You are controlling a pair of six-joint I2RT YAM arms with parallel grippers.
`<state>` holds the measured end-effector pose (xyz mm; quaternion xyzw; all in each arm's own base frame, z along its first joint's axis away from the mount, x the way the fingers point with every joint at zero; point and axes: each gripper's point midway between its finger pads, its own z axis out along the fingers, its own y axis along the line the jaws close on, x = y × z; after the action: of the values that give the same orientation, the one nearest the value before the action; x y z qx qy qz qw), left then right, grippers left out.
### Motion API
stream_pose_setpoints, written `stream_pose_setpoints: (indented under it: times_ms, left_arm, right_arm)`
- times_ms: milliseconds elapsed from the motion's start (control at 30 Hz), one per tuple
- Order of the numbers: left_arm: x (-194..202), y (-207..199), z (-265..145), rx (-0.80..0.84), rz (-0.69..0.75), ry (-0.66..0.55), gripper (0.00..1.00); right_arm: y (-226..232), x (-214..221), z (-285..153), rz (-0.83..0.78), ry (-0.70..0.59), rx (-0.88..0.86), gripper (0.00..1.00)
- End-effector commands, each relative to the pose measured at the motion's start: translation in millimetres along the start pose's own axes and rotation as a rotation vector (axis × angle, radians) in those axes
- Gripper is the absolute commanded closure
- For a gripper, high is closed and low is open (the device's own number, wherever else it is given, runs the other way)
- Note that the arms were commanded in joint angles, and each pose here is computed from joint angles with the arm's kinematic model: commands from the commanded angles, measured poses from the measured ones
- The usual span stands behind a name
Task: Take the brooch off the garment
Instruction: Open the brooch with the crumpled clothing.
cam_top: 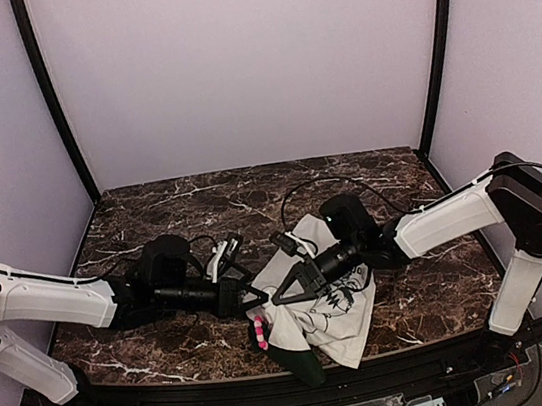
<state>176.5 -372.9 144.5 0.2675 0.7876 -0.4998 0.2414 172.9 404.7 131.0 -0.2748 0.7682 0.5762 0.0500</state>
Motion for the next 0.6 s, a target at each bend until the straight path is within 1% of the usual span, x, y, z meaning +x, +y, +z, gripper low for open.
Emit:
stream_pose_setpoints:
  times_ms: [0, 233, 567]
  left_arm:
    - [-22.1, -88.7, -13.3, 0.308, 0.184, -0.049, 0.99]
    - [-24.3, -91.8, -13.1, 0.320, 0.186, -0.051, 0.99]
    - [-22.8, -84.1, -11.6, 0.288, 0.159, -0.056, 0.99]
  right_arm:
    - [-38.0, -24.7, -5.3, 0.031, -0.110, 0.175, 0.95]
    - [-32.0, -26.1, -3.9, 0.007, -0.110, 0.162, 0.91]
    - [-21.0, -27.1, -3.7, -0.034, -0.113, 0.141, 0.86]
